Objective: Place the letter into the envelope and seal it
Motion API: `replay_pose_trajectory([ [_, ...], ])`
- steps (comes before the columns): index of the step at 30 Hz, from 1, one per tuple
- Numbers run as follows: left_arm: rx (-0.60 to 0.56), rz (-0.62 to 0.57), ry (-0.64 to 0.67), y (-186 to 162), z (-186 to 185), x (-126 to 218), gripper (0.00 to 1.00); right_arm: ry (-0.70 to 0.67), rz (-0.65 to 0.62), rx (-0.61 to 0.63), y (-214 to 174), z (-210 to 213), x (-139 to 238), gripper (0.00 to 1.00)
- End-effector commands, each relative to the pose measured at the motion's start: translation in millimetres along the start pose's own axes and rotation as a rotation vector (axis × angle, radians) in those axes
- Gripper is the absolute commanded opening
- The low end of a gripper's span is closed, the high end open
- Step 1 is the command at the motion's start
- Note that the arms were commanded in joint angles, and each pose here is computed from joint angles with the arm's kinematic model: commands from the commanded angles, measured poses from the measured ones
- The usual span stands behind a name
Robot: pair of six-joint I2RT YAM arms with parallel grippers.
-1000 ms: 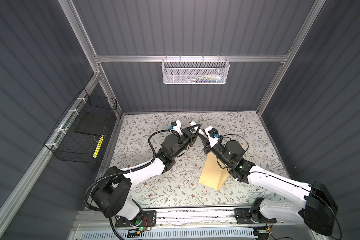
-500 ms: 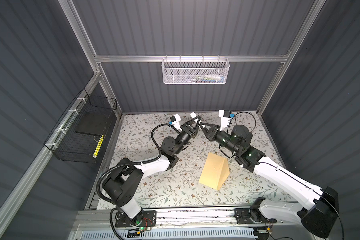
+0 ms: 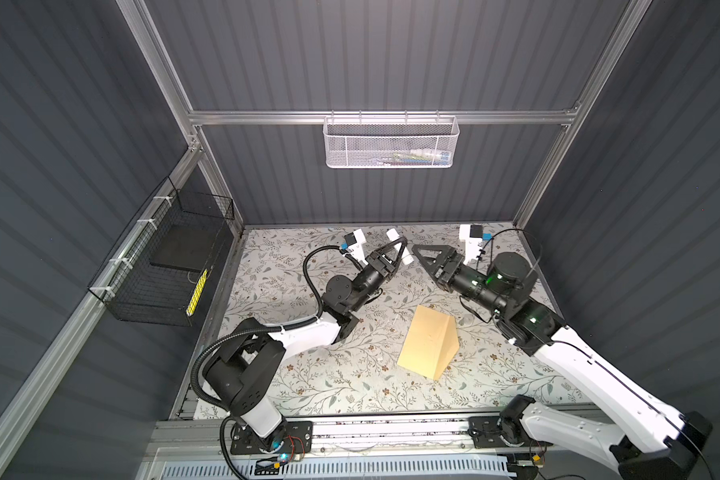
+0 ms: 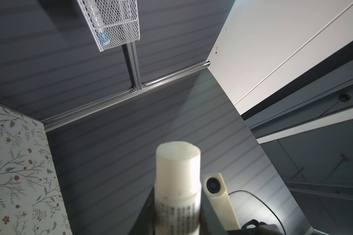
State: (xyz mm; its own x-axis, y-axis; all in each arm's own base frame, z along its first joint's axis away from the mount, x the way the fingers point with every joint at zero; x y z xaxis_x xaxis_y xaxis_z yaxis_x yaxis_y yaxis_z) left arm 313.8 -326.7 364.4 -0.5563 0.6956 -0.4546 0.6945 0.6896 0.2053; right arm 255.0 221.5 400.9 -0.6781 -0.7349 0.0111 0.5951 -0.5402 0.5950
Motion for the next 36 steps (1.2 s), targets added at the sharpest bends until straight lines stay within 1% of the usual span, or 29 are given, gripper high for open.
replay_pose_trajectory([
  [1,-0.039,-0.025,0.011,11.2,-17.3,6.1,0.00,-0.070,-0.021,0.265,3.6,-5.2,17.2,0.95],
  [6,0.002,-0.011,0.108,13.5,-16.6,9.0,0.00,-0.035,-0.015,0.697,-12.9,-15.9,21.3,0.98],
  [9,0.021,0.001,0.148,13.1,-19.7,8.8,0.00,-0.048,-0.043,0.996,-22.6,-23.8,17.3,0.99],
  [12,0.037,0.002,0.172,13.9,-22.1,7.6,0.00,-0.078,-0.028,1.191,-29.4,-35.0,5.3,0.97],
  [14,0.049,0.008,0.185,13.3,-21.7,6.4,0.00,-0.088,-0.049,1.270,-30.5,-38.6,-2.2,0.97],
  [17,0.064,0.008,0.206,13.0,-17.3,6.6,0.00,-0.039,-0.104,1.321,-33.9,-34.5,-9.3,0.95],
  [20,0.078,0.009,0.219,11.9,-12.4,7.2,0.00,-0.079,-0.130,1.325,-27.3,-37.8,-20.7,0.91],
  [22,0.088,0.011,0.216,11.1,-10.5,6.0,0.00,-0.065,-0.133,1.331,-29.1,-37.9,-29.3,0.87],
  [25,0.098,0.016,0.219,10.0,-7.5,4.7,0.00,-0.041,-0.181,1.323,-27.7,-31.2,-36.3,0.80],
  [28,0.099,0.019,0.222,9.4,-6.3,3.6,0.00,-0.038,-0.200,1.310,-23.8,-26.0,-40.8,0.73],
  [29,0.099,0.022,0.224,9.0,-5.3,3.3,0.00,-0.039,-0.174,1.307,-29.8,-32.4,-49.0,0.70],
  [32,0.100,0.023,0.234,8.5,-2.0,3.2,0.00,-0.027,-0.188,1.298,-30.5,-28.8,-51.7,0.67],
  [36,0.102,0.024,0.232,8.0,-0.4,2.6,0.00,-0.031,-0.174,1.285,-32.1,-29.7,-55.7,0.61],
])
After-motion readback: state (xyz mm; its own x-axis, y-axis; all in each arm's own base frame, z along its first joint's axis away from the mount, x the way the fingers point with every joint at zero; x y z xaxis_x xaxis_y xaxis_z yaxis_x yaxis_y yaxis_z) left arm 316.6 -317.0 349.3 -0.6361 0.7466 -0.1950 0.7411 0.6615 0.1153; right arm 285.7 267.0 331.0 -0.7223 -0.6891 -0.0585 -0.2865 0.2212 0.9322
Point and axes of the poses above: each gripper's point midway between its finger pads, its own x axis back along the fingers, its own z axis along the line the jaws close on, y = z × x, the point moved 2 cm from there along x, back along the fingers, and after that the axes turned 3 degrees about x, right-handed, at the moved point
